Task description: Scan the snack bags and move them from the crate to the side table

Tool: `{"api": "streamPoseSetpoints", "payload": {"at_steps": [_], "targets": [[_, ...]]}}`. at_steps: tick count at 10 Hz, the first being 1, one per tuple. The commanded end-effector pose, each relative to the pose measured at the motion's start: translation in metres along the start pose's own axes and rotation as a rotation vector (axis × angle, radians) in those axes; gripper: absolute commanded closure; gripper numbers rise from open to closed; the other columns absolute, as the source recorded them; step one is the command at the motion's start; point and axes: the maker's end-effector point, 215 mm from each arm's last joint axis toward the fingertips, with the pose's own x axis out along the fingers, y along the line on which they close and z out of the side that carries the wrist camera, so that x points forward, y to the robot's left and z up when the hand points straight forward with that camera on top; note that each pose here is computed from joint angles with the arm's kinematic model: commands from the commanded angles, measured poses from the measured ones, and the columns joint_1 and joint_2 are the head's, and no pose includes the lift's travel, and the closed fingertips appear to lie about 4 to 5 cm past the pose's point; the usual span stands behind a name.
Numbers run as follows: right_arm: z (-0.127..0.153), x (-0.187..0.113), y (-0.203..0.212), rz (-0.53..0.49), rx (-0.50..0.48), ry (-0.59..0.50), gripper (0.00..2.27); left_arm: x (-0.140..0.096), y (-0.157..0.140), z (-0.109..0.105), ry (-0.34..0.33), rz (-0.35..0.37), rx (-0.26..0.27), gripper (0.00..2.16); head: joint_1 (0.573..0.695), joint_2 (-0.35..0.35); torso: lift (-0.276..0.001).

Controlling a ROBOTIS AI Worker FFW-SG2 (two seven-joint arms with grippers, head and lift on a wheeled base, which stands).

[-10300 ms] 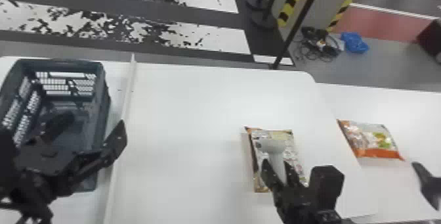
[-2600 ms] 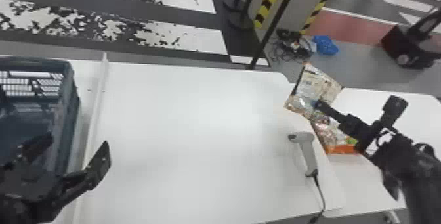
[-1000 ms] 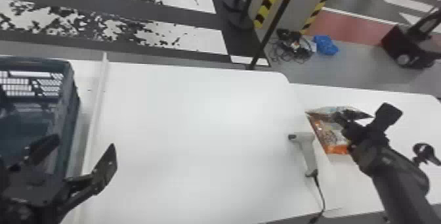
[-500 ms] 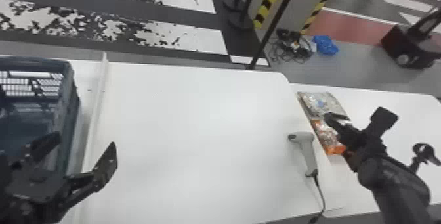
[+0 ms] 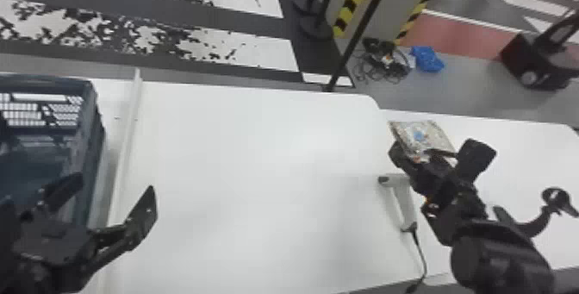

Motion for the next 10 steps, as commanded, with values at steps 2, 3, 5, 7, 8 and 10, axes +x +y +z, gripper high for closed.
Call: {"api": "streamPoseSetpoints", "payload": {"at_steps": [2, 3, 5, 7, 8, 10], "targets": [[0.01, -0.046, 0.11, 0.167, -0.052, -0.057, 0.06, -0.001, 0.004, -0.002, 0.004, 0.016, 0.006, 0.03, 0.695, -0.35, -0.087], [0.005, -0.068, 0.148, 0.221, -0.068, -0.065, 0.06, -0.003, 0.006, -0.001, 0.003, 0.024, 0.006, 0.03, 0.695, -0.35, -0.087], [-0.009, -0.104, 0.181, 0.273, -0.049, -0.057, 0.07, -0.014, 0.011, 0.012, -0.016, 0.046, 0.021, 0.07, 0.695, -0.342, -0.087], [-0.009, -0.146, 0.191, 0.31, -0.03, -0.095, 0.07, -0.029, 0.018, 0.017, -0.016, 0.073, 0.034, 0.07, 0.695, -0.281, -0.087], [0.0, -0.165, 0.192, 0.328, -0.025, -0.143, 0.07, -0.035, 0.015, 0.014, -0.007, 0.066, 0.039, 0.07, 0.695, -0.264, -0.087], [0.007, -0.193, 0.193, 0.344, 0.001, -0.193, 0.08, -0.046, 0.011, 0.01, -0.009, 0.06, 0.042, 0.07, 0.695, -0.258, -0.087]]}}
